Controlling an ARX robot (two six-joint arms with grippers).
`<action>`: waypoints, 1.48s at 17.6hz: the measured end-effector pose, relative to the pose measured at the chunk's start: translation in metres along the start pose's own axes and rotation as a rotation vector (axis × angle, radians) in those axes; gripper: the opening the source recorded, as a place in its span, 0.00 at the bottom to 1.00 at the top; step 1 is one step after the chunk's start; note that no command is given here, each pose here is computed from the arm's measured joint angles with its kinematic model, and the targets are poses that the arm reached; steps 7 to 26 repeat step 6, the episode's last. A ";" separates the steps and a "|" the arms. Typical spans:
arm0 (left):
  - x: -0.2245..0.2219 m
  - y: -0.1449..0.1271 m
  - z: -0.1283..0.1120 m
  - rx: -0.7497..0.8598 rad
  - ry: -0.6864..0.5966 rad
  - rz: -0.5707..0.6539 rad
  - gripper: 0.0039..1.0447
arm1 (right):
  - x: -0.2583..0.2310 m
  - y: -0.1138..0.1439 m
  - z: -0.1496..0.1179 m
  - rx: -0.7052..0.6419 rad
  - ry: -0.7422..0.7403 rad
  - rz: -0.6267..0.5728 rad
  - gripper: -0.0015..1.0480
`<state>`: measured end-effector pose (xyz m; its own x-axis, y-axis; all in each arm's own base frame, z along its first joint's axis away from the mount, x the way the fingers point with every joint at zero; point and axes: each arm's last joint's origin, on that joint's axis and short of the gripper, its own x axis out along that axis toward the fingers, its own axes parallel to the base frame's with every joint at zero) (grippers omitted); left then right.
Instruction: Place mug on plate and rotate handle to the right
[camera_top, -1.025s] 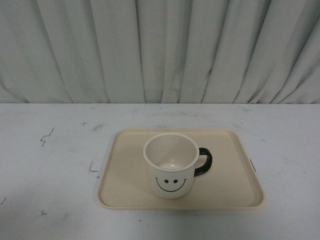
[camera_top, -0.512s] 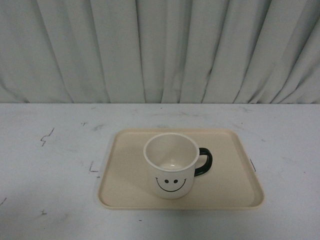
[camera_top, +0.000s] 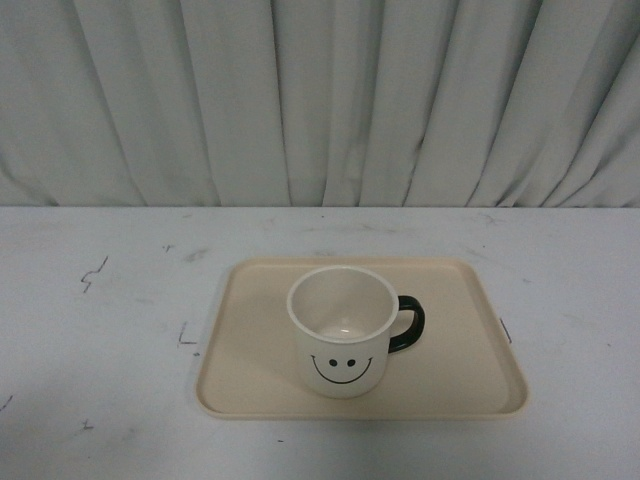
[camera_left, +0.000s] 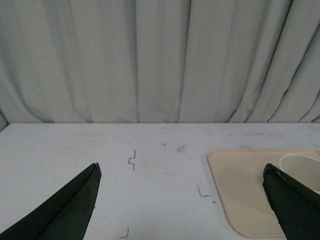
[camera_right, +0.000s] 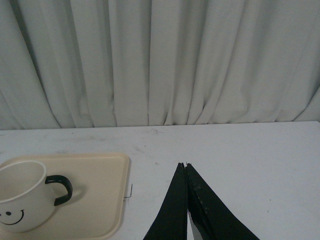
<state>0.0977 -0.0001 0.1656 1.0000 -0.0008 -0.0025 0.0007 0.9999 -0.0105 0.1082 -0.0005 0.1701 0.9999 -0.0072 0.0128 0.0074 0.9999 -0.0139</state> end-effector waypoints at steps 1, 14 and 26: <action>0.000 0.000 0.000 0.000 0.000 0.000 0.94 | -0.002 0.000 -0.002 0.000 0.016 0.000 0.02; 0.000 0.000 0.000 0.000 0.000 0.000 0.94 | -0.011 0.000 -0.003 0.003 0.009 0.004 0.94; 0.000 0.000 0.000 0.000 0.000 0.000 0.94 | -0.011 0.000 -0.003 0.003 0.009 0.004 0.94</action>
